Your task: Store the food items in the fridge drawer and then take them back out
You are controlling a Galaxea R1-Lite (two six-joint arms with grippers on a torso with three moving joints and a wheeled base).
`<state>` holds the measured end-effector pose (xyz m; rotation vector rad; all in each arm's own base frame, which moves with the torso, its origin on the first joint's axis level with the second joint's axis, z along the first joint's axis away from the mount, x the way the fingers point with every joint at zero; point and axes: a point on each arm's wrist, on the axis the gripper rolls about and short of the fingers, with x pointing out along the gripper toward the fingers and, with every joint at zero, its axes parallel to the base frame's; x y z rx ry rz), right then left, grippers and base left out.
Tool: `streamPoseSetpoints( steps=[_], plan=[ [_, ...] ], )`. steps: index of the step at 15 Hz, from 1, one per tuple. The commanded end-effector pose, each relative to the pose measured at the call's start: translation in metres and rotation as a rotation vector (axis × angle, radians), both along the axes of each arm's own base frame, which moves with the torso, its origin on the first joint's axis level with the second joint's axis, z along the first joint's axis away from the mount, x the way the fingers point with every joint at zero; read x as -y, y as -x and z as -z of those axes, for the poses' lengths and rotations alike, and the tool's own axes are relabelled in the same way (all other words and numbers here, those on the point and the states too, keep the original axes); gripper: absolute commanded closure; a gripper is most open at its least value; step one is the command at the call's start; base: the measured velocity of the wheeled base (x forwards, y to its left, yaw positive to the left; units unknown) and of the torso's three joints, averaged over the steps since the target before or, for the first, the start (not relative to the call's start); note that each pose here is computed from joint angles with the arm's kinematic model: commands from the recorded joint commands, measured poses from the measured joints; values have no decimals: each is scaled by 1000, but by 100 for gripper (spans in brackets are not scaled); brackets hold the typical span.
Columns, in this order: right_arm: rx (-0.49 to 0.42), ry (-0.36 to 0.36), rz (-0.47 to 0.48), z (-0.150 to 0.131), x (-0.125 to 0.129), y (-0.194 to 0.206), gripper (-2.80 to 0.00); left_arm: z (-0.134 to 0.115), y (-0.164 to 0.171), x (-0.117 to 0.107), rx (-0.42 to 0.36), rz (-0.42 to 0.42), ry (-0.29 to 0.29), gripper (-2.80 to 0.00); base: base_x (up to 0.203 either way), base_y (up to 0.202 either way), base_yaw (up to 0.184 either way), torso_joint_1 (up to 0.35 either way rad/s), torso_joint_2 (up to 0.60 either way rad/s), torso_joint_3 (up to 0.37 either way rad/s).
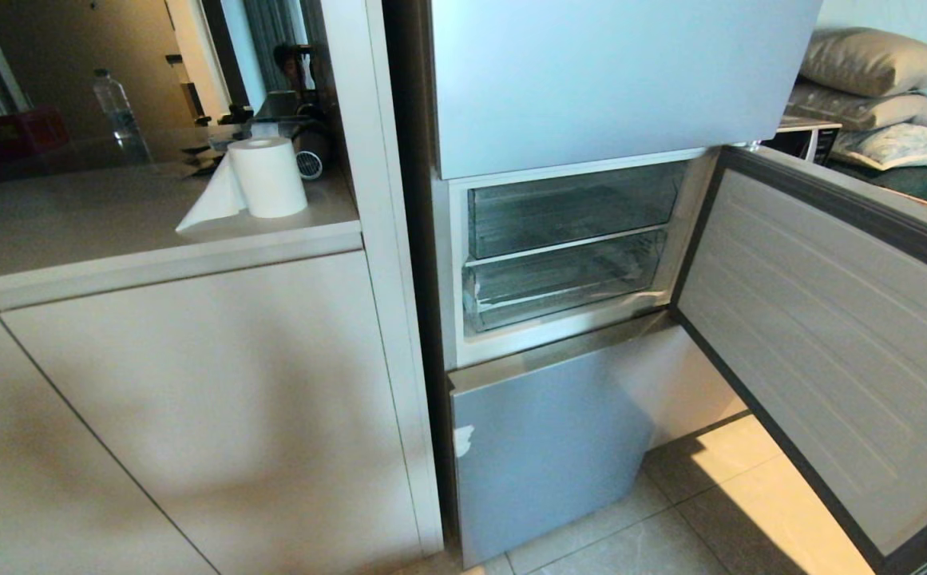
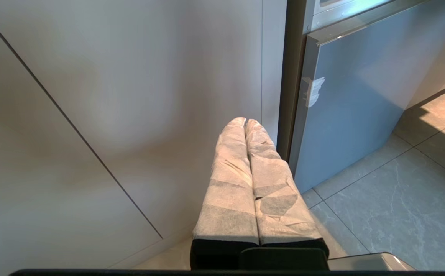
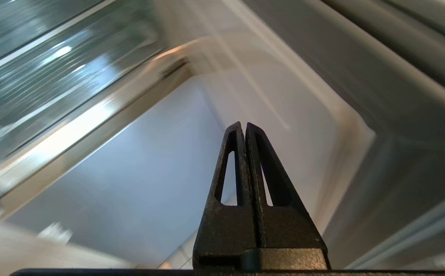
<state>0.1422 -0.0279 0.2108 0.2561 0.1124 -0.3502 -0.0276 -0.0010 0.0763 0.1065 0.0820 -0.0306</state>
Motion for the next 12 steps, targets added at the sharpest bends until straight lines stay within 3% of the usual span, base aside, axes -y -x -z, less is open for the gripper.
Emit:
streamPoseSetpoints(
  steps=[1, 4, 7, 10, 12],
  plan=[
    [-7, 1, 38, 1, 5, -2, 0, 0, 0, 0, -1, -1, -2, 0, 0, 0, 0, 0, 0, 0],
    [-36, 7, 142, 0, 12, -20, 0, 0, 0, 0, 2, -21, 10, 0, 0, 0, 0, 0, 0, 0],
    [8, 4, 268, 1, 28, -15, 0, 0, 0, 0, 1, -22, 28, 0, 0, 0, 0, 0, 0, 0],
    [67, 34, 235, -3, 19, 11, 0, 0, 0, 0, 1, -25, 47, 0, 0, 0, 0, 0, 0, 0],
    [119, 105, 149, 1, 7, 45, 0, 0, 0, 0, 1, -26, 48, 0, 0, 0, 0, 0, 0, 0]
  ],
)
